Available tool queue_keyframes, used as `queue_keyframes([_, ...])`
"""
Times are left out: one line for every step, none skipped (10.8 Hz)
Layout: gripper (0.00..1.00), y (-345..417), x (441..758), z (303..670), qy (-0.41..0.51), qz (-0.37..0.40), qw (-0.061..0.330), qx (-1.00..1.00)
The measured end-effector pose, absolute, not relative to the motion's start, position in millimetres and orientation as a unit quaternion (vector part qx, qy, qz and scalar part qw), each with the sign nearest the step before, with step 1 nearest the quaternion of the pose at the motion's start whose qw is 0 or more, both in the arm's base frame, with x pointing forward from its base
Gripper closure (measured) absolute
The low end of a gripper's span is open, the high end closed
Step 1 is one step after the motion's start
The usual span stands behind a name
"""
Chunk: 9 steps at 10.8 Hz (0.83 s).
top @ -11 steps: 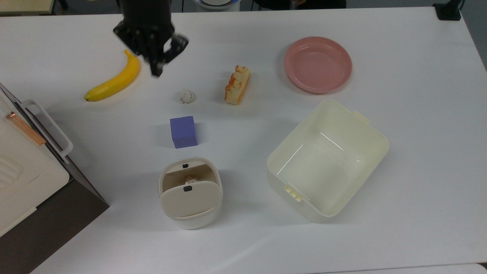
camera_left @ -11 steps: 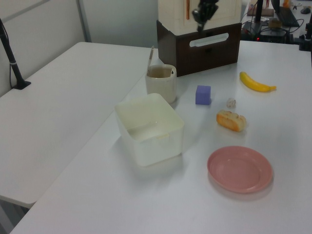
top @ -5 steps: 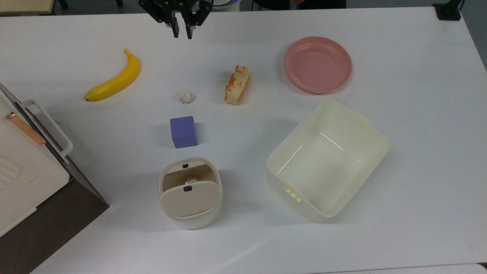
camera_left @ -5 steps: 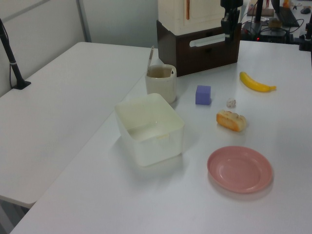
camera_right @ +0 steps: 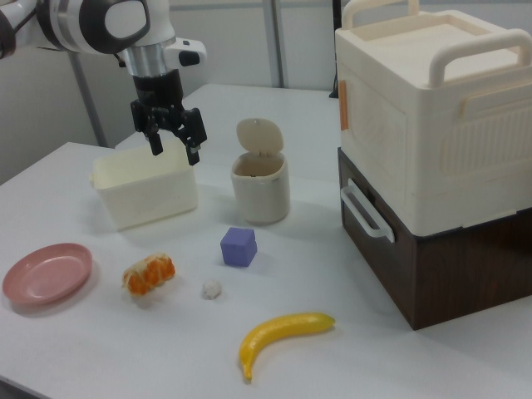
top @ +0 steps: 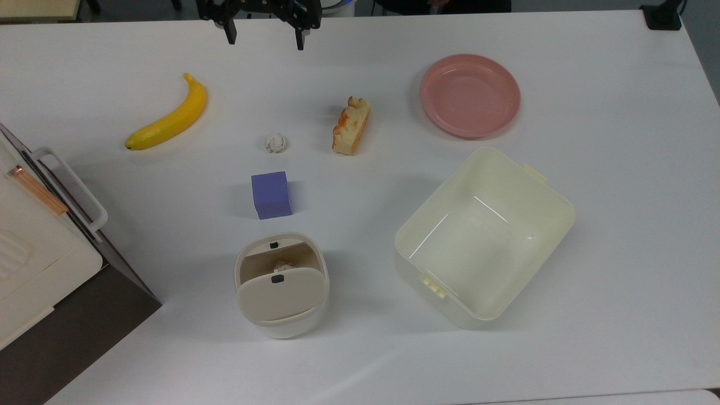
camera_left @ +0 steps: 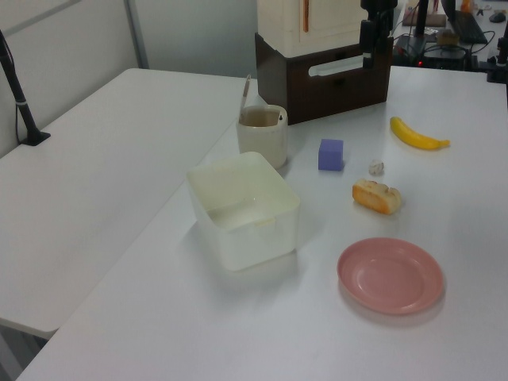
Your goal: Open the trash can
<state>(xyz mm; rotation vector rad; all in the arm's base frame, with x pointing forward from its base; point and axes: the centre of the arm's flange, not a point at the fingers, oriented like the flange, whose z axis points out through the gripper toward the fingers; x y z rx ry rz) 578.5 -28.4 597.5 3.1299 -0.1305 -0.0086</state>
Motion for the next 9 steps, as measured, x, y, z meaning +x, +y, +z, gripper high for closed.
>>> queue_keyframes([0.0, -26, 579, 597, -0.04, -0.003, 0.005, 0.999])
queue_keyframes([0.0, -25, 578, 598, -0.039, -0.002, 0.004, 0.999])
queue_keyframes([0.0, -24, 578, 601, -0.038, 0.003, 0.004, 0.999])
queue_keyframes([0.0, -25, 577, 604, -0.039, 0.006, 0.003, 0.999])
queue_keyframes([0.0, -25, 576, 606, -0.04, 0.008, 0.003, 0.999])
queue_keyframes([0.0, -25, 575, 608, -0.04, 0.009, 0.002, 0.999])
queue_keyframes([0.0, -25, 575, 608, -0.04, 0.01, 0.002, 0.999])
queue_keyframes([0.0, -25, 575, 608, -0.04, 0.01, 0.002, 0.999])
queue_keyframes([0.0, -25, 575, 608, -0.04, 0.01, 0.002, 0.999])
